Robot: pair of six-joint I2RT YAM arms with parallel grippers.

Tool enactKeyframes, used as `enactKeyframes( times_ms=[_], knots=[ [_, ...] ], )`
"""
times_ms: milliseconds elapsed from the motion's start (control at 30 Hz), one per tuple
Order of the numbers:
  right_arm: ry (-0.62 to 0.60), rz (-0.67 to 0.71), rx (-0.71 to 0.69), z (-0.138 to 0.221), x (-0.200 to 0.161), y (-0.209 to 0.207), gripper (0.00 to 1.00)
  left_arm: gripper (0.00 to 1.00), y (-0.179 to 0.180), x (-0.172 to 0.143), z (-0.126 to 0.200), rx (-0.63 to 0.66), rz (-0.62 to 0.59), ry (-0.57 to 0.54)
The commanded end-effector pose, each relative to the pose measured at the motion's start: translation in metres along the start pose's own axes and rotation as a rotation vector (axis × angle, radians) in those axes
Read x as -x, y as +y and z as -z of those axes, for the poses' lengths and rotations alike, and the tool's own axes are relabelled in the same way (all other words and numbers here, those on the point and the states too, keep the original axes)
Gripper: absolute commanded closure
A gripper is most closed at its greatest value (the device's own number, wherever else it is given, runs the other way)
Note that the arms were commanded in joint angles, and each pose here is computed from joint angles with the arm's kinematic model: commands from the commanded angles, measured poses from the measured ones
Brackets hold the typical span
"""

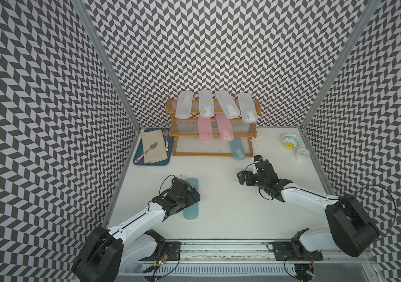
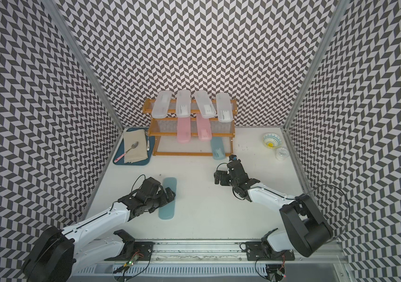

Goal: Place the pencil cases on the shelf according to color
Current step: Move the pencil case to the center of the board, then pick up the pencil case from the center of the board.

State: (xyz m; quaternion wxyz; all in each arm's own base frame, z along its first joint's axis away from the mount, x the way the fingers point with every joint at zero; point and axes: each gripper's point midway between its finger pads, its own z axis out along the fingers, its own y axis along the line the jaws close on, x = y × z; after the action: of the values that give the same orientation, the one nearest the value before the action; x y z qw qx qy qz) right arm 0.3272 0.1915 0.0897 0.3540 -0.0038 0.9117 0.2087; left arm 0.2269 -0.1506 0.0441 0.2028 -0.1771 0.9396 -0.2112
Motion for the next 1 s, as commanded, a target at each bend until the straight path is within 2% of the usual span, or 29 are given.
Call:
enactKeyframes(
  times_ms=[0, 100, 200, 400, 533, 700, 967],
  knots=[
    [-0.027, 0.014, 0.026, 0.011, 0.004, 0.01, 0.0, 0.0, -0.06, 0.022, 0.0, -0.126, -0.031, -0.042],
    [-0.013, 0.038, 0.051, 0.014, -0.001, 0.023, 0.0, 0.01, -0.077, 0.041, -0.007, -0.075, -0.084, -0.06],
    [0.01, 0.092, 0.105, 0.017, -0.017, 0.05, 0.01, 0.01, -0.077, 0.061, -0.007, -0.008, -0.124, -0.107],
    [0.083, 0.182, 0.241, 0.018, -0.062, 0.112, 0.02, 0.01, -0.042, 0.109, 0.015, 0.04, -0.052, -0.21],
    [0.128, 0.236, 0.256, 0.009, -0.082, 0.134, 0.02, 0.0, -0.022, 0.134, 0.037, 0.047, -0.016, -0.29],
    [0.164, 0.316, 0.251, 0.002, -0.102, 0.153, 0.03, 0.01, -0.005, 0.145, 0.047, 0.07, 0.02, -0.323],
    [0.225, 0.419, 0.179, -0.015, -0.133, 0.161, 0.03, 0.01, 0.014, 0.148, 0.048, 0.07, 0.068, -0.325]
  ],
)
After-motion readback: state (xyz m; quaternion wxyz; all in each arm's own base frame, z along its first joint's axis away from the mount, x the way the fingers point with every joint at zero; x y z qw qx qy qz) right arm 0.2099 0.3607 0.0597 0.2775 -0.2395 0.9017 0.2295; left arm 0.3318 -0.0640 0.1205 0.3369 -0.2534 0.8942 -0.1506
